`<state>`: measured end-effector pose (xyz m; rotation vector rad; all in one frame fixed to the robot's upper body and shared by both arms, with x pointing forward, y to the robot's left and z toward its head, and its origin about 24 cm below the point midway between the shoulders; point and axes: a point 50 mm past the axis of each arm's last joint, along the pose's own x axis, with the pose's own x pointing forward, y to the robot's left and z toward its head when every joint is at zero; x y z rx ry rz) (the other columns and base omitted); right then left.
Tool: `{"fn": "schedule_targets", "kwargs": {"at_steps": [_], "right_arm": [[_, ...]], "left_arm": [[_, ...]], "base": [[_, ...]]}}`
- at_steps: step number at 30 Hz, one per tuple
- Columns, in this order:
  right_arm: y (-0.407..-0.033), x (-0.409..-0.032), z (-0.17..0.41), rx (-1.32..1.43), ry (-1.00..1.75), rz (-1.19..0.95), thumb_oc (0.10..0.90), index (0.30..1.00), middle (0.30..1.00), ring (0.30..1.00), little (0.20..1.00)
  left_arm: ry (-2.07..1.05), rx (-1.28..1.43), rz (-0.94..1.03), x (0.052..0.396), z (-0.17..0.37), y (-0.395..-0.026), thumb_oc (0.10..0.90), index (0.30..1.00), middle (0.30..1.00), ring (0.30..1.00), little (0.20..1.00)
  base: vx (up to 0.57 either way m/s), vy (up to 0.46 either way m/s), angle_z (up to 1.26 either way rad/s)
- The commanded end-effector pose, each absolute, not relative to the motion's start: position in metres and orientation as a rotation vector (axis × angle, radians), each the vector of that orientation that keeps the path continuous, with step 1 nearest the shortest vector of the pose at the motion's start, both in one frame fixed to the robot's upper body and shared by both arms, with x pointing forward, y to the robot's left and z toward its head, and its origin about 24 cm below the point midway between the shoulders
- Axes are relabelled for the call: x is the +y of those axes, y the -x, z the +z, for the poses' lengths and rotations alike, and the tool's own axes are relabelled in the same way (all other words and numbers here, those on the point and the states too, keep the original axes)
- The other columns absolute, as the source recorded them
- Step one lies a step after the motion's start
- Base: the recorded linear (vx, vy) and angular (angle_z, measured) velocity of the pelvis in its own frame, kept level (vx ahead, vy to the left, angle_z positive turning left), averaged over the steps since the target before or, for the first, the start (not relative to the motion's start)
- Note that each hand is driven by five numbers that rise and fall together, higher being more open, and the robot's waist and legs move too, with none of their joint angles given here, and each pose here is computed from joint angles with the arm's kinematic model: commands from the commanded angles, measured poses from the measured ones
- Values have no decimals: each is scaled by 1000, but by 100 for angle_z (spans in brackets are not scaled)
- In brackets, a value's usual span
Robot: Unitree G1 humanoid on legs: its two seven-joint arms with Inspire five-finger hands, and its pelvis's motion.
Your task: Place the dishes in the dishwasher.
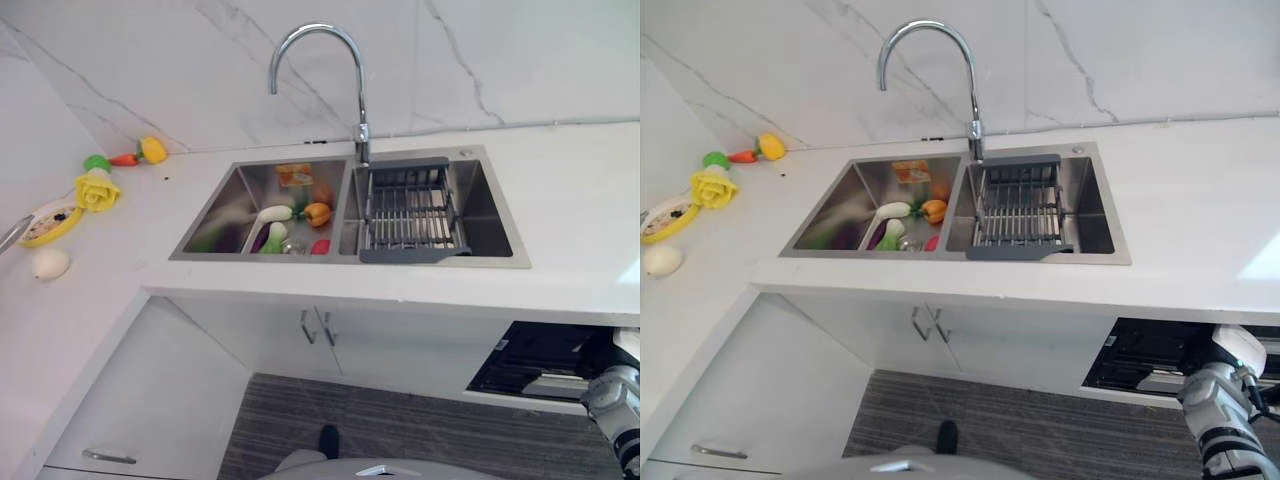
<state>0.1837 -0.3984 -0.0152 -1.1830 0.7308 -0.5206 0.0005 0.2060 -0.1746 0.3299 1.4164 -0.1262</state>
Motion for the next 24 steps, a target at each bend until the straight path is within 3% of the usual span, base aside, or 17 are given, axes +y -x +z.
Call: {"fn": "schedule_targets", "kwargs": {"at_steps": [1,3,4,8,9,12,14,18,24], "right_arm": [[-284,-326,79,-45,1226,-416,522,484,484,484,484],[-278,-322,66,-14,1199,-399,626,639,639,639,639],[-265,-311,35,77,1126,-347,800,900,900,900,900],[-239,-294,-20,286,996,-257,800,900,900,900,900],[-213,-279,-59,458,900,-179,800,900,900,900,900],[-185,-268,-89,614,809,-139,800,900,900,900,900],[-138,-261,-126,873,695,-120,800,900,900,900,900],[-88,-264,-151,1141,607,-159,800,900,900,900,900],[-65,-273,-155,1266,570,-186,800,900,900,900,900]], "left_arm": [[-482,1217,-124,228,-164,-59,800,900,900,900,900],[-469,1209,-120,228,-163,-61,800,900,900,900,900],[-443,1207,-103,226,-164,-63,800,900,900,900,900],[-377,1232,-79,219,-167,-62,800,900,900,900,900],[-310,1248,-41,216,-168,-62,800,900,900,900,900],[-254,1225,-5,215,-167,-67,800,900,900,900,900],[-224,1201,39,218,-166,-76,800,900,900,900,900],[-266,1218,65,222,-166,-82,800,900,900,900,900],[-331,1298,53,229,-168,-71,800,900,900,900,900]], "base": [[1,34,-8],[4,47,-13],[16,79,-25],[-7,142,-32],[-21,260,-46],[37,141,-42],[57,229,-53],[66,246,-51],[46,181,-12]]}}
